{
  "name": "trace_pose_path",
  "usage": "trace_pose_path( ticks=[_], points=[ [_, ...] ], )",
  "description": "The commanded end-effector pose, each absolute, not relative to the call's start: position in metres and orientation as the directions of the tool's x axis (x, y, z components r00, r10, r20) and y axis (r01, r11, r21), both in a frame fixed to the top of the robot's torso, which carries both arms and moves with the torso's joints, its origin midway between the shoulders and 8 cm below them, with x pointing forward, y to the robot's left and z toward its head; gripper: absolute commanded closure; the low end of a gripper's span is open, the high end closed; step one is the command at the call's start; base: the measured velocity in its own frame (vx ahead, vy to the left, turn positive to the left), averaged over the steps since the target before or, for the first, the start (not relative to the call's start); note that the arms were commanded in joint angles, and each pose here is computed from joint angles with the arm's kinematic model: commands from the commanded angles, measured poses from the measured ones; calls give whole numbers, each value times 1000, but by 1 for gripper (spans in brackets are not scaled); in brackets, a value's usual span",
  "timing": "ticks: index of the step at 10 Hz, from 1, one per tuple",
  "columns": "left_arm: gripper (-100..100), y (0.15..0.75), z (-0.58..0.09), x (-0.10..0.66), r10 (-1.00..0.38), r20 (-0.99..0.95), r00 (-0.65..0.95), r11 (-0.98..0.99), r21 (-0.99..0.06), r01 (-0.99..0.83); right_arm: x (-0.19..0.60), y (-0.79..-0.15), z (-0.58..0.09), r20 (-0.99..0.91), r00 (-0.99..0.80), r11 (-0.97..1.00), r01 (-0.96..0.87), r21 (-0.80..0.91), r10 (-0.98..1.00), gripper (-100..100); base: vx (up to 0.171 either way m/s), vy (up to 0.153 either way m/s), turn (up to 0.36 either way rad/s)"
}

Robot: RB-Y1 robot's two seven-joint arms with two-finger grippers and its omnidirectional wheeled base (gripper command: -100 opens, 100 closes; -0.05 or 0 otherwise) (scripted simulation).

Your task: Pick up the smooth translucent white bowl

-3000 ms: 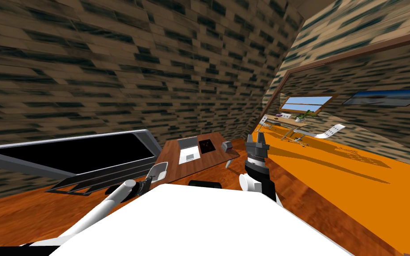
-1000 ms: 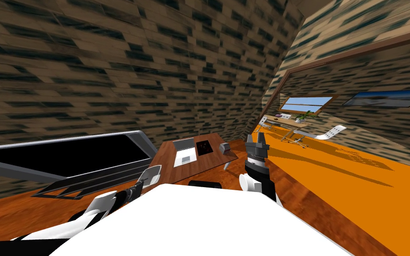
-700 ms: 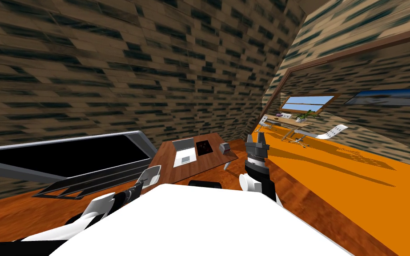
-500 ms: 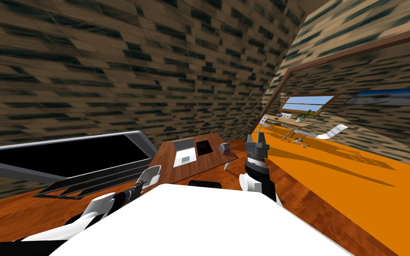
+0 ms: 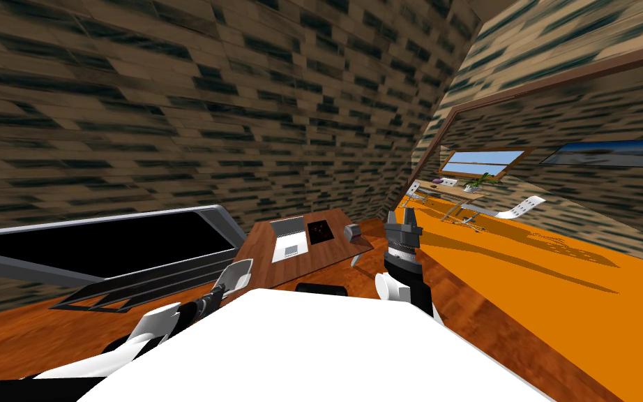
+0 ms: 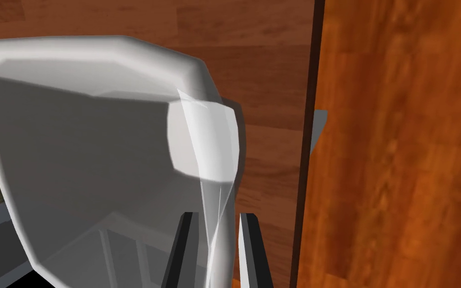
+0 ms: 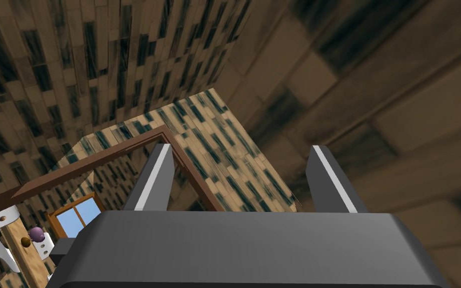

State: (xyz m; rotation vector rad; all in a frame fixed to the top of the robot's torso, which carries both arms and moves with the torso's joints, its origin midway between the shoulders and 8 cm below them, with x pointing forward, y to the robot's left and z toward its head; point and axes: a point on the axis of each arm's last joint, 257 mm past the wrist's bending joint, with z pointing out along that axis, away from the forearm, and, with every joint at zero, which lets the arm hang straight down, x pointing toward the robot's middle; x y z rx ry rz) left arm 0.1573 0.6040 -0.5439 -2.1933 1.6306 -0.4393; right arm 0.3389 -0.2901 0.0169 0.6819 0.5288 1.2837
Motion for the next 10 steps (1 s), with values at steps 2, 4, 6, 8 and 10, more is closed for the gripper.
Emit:
trace_pose_path(
  ticks=[2, 4, 6, 8, 10],
  points=[
    [100, 590, -553, 154, -976, 18, 216, -203, -426, -881, 339, -290, 17, 15, 214, 138, -683, 717, 977, 0, -65, 91, -20],
    [100, 589, -555, 150, -981, 5, 195, -180, -406, -896, 339, -290, 17, 15, 214, 138, -683, 718, 977, 0, -14, 22, 4],
    [100, 590, -549, 167, -982, 8, 190, -175, -426, -888, 339, -290, 17, 15, 214, 138, -683, 718, 977, 0, 3, -6, 17],
    [100, 573, -556, 168, -984, 26, 174, -170, -396, -903, 339, -290, 17, 15, 214, 138, -683, 718, 977, 0, -28, 29, -9],
    [100, 573, -552, 179, -989, 14, 150, -143, -398, -906, 339, -290, 17, 15, 214, 138, -683, 718, 977, 0, -50, 71, 1]
  ],
)
